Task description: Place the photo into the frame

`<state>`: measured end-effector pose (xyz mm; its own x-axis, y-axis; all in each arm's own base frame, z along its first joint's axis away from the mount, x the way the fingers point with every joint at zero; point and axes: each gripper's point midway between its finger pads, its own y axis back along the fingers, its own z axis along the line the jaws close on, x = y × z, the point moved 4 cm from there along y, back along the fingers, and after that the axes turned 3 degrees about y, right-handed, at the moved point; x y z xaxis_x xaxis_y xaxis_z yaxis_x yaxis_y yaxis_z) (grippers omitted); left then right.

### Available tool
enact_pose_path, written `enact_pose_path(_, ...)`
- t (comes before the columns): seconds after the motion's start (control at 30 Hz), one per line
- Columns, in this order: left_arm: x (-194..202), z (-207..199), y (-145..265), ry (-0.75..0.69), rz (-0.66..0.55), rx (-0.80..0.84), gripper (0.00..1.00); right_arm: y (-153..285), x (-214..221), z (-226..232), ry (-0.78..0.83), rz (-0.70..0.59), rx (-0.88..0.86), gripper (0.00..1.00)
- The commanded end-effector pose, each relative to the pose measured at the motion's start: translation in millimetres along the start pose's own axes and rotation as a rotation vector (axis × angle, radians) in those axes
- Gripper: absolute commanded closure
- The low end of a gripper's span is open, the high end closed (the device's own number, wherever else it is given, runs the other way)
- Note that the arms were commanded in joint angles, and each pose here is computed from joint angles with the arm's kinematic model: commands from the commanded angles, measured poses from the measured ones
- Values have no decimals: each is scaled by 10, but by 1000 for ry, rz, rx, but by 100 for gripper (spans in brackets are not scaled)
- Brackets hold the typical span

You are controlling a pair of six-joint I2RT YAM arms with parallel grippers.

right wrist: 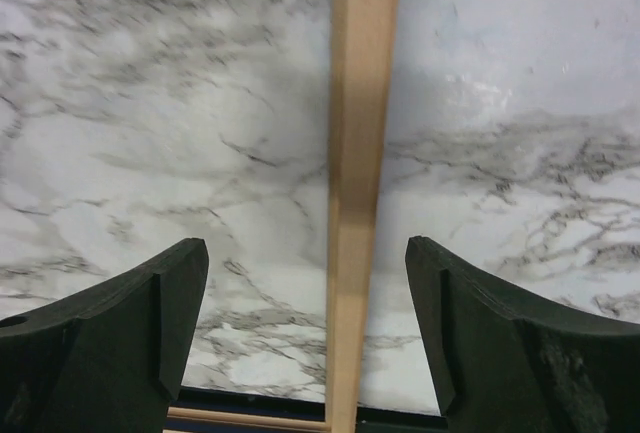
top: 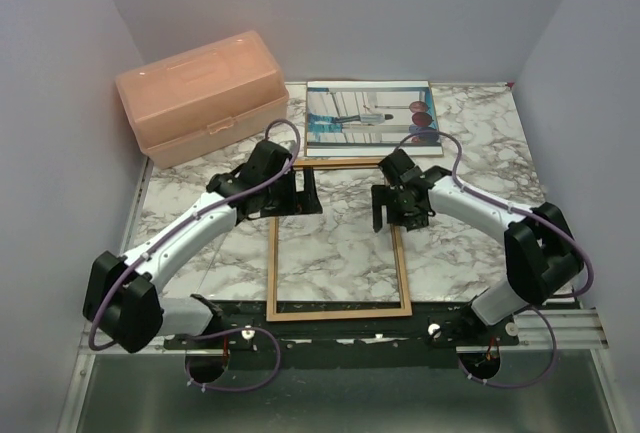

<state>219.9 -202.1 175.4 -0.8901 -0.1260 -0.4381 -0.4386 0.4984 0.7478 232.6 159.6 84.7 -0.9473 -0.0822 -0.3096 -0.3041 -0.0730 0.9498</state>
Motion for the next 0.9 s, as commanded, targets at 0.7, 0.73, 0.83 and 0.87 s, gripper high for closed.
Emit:
enact_pose_path(0.7, -2174, -128, -1122, -149, -80, -112, 6, -585, -1991, -1449, -553, -180, -172, 13)
enact_pose_path(0.73, -2204, -121, -1159, -135, -82, -109, 6, -610, -2033, -1518, -568, -186, -161, 13)
enact_pose_path(0.83, -2252, -58, -1302, -100, -64, -121, 4, -671, -2158, -1646, -582, -204, -123, 13)
enact_pose_path(0.87, -2267, -29, -1347, -93, -59, -132, 1, -700, -2179, -1667, -579, -203, -111, 13)
